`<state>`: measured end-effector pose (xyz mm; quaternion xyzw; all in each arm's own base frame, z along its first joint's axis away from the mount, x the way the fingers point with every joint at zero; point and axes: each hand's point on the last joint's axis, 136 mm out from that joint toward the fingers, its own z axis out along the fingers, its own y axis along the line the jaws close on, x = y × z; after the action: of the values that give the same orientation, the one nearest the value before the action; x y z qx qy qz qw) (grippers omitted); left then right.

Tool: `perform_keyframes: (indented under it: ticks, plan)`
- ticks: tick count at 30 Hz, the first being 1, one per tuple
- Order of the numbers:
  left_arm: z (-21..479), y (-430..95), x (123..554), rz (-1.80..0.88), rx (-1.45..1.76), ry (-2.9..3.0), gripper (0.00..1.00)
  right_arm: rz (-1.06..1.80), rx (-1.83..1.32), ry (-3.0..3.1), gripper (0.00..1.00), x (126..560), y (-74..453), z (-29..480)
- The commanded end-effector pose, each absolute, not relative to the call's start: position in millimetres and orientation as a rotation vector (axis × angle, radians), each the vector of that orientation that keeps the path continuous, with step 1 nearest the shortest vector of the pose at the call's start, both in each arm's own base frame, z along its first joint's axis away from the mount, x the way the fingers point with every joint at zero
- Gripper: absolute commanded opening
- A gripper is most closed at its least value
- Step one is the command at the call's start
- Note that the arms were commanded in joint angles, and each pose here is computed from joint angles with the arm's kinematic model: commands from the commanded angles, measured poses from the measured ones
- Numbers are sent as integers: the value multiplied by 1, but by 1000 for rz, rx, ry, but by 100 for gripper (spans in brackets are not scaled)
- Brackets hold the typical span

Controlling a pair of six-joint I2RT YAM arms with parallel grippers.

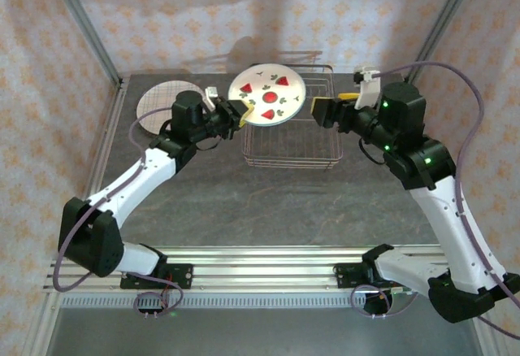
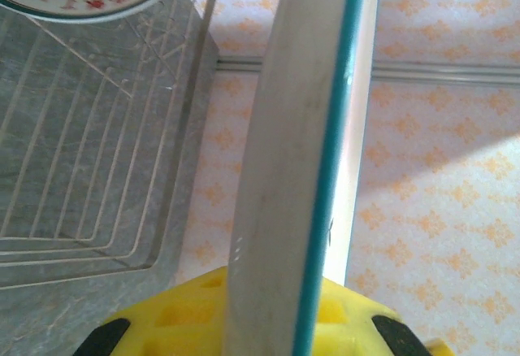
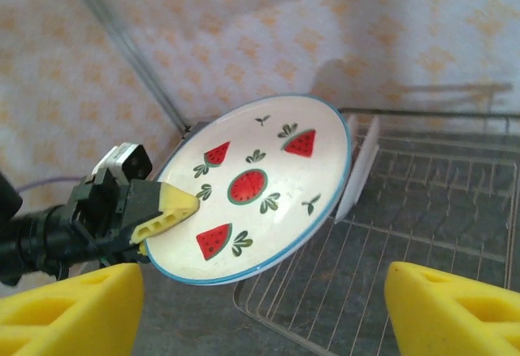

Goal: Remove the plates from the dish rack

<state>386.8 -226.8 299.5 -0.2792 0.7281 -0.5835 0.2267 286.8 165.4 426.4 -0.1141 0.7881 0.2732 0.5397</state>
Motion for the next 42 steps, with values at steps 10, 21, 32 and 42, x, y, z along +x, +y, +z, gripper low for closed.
perform_keyframes:
  ticks: [10,21,32,42]
  plan:
    - [316,-153,358,-1450,-782,1842,0,590,-506,1732,98,287,193,438]
    - [272,-97,320,-1230,-937,1791,0,622,-510,1766,99,291,200,431]
    - [219,-66,285,-1032,-1042,1805,0,678,-541,1769,99,286,208,426]
    - [173,-61,279,-958,-1074,1863,0,715,-561,1787,99,284,216,420]
